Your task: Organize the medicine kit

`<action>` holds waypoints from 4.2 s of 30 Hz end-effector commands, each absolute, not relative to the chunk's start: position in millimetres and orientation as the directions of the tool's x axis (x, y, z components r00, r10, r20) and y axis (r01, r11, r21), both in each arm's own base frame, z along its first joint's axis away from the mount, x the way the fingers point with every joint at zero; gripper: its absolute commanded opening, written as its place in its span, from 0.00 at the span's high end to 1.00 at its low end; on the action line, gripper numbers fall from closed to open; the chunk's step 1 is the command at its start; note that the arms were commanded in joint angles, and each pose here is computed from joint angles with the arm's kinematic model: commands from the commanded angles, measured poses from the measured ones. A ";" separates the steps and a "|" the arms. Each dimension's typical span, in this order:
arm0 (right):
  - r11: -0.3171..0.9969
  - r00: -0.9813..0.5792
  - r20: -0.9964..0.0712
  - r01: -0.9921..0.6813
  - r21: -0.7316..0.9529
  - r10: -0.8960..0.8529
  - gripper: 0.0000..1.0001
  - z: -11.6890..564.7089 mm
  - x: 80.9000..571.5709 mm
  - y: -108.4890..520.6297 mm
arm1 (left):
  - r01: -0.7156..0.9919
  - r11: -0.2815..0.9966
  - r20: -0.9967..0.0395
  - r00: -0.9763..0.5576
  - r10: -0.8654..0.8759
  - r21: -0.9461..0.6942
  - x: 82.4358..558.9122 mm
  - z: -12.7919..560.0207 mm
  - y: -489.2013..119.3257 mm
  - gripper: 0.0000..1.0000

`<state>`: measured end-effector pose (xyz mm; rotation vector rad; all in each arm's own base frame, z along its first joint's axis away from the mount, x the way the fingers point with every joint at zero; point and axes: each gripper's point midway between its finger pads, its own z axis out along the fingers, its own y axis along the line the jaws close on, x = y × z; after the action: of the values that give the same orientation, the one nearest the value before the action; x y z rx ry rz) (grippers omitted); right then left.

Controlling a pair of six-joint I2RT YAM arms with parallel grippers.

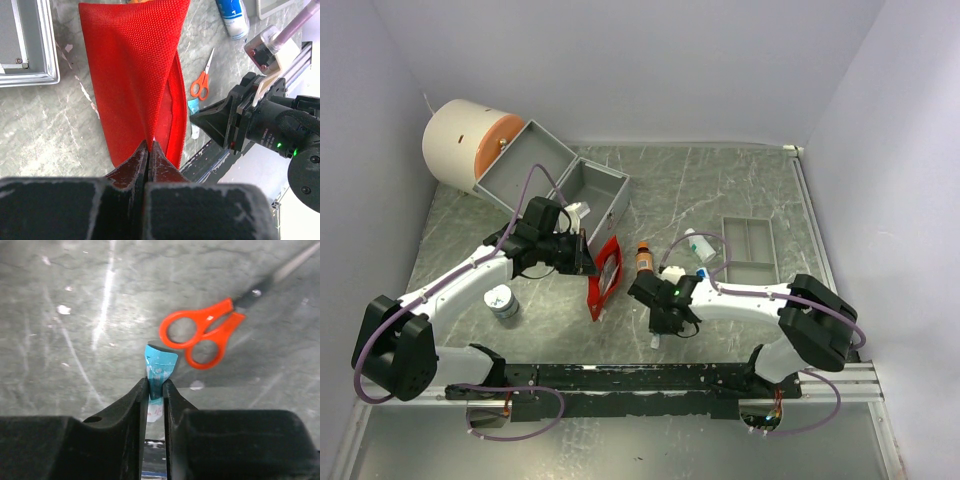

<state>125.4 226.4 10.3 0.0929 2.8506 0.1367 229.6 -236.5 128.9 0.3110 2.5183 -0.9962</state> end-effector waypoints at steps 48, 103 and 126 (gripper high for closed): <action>0.906 -0.679 -0.714 -0.175 0.385 0.173 0.87 155.9 233.7 325.4 | 0.195 0.583 -0.302 -0.949 -0.091 -0.789 211.2 100.9 -257.0 0.93; 0.953 -0.756 -0.630 -0.029 0.302 0.177 0.89 101.1 256.1 320.7 | 0.268 0.624 -0.368 -0.929 -0.033 -0.734 219.5 111.7 -253.4 0.93; 0.922 -0.660 -0.648 0.218 0.320 0.381 0.64 134.3 233.3 216.4 | 0.285 0.636 -0.390 -0.920 -0.026 -0.717 224.1 117.9 -252.5 0.93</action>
<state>246.0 271.8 173.2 0.2731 2.2519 0.5299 215.8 -251.0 105.1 0.1784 2.5335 -1.1913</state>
